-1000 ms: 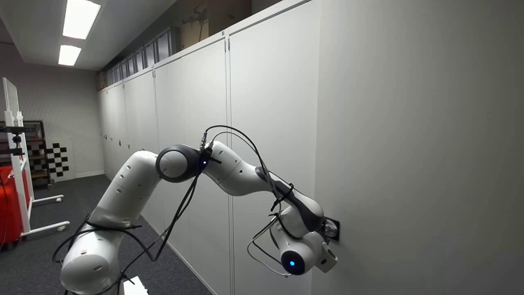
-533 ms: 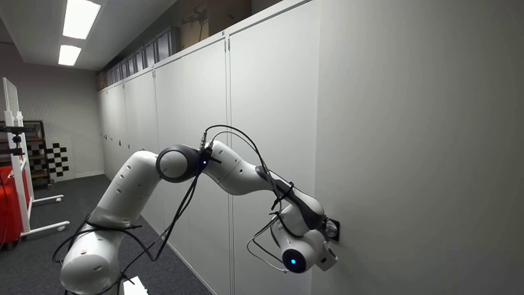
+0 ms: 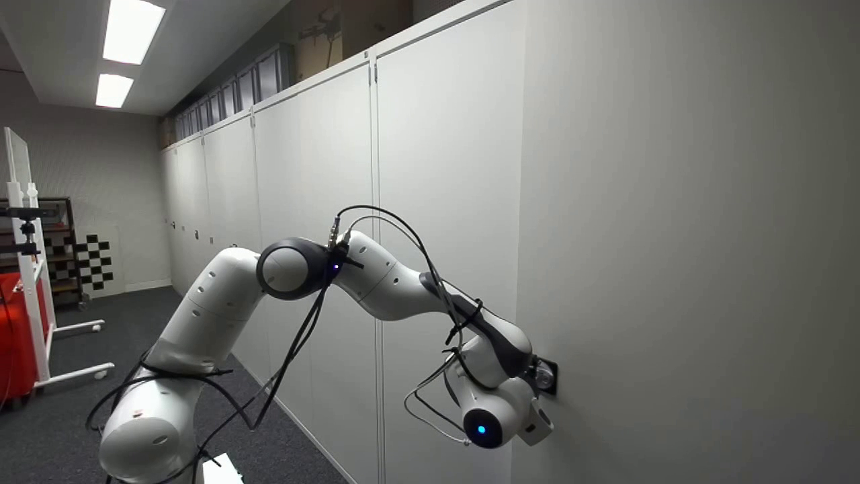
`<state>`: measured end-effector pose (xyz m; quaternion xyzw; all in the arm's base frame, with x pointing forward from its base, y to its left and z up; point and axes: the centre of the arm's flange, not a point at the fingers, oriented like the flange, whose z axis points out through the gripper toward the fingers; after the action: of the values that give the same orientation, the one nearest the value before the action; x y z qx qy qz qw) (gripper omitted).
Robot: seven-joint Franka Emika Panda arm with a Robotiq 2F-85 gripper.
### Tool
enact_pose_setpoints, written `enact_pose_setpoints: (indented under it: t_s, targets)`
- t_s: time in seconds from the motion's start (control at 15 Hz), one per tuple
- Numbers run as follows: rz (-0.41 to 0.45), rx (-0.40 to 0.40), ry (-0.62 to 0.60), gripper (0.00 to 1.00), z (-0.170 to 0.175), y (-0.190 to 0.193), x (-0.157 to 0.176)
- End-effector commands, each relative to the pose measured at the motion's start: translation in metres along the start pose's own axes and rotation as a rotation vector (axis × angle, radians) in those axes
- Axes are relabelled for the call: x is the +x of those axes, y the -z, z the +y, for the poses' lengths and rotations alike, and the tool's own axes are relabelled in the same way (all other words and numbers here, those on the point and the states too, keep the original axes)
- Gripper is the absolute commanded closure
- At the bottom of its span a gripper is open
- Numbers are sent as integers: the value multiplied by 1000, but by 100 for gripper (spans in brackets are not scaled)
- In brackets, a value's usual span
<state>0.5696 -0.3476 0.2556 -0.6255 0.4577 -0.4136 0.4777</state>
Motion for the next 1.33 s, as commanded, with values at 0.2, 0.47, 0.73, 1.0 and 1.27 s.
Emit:
enact_pose_setpoints:
  t_s: [0.2,0.47,0.73,1.0,1.27]
  targets:
    - [4,-10,-25,25,0,-9,9]
    - [6,-14,-26,26,2,-14,13]
    - [6,-12,-26,26,-2,-19,16]
    - [4,-14,-26,61,-3,-22,17]
    - [1,-12,-26,91,-8,-24,17]
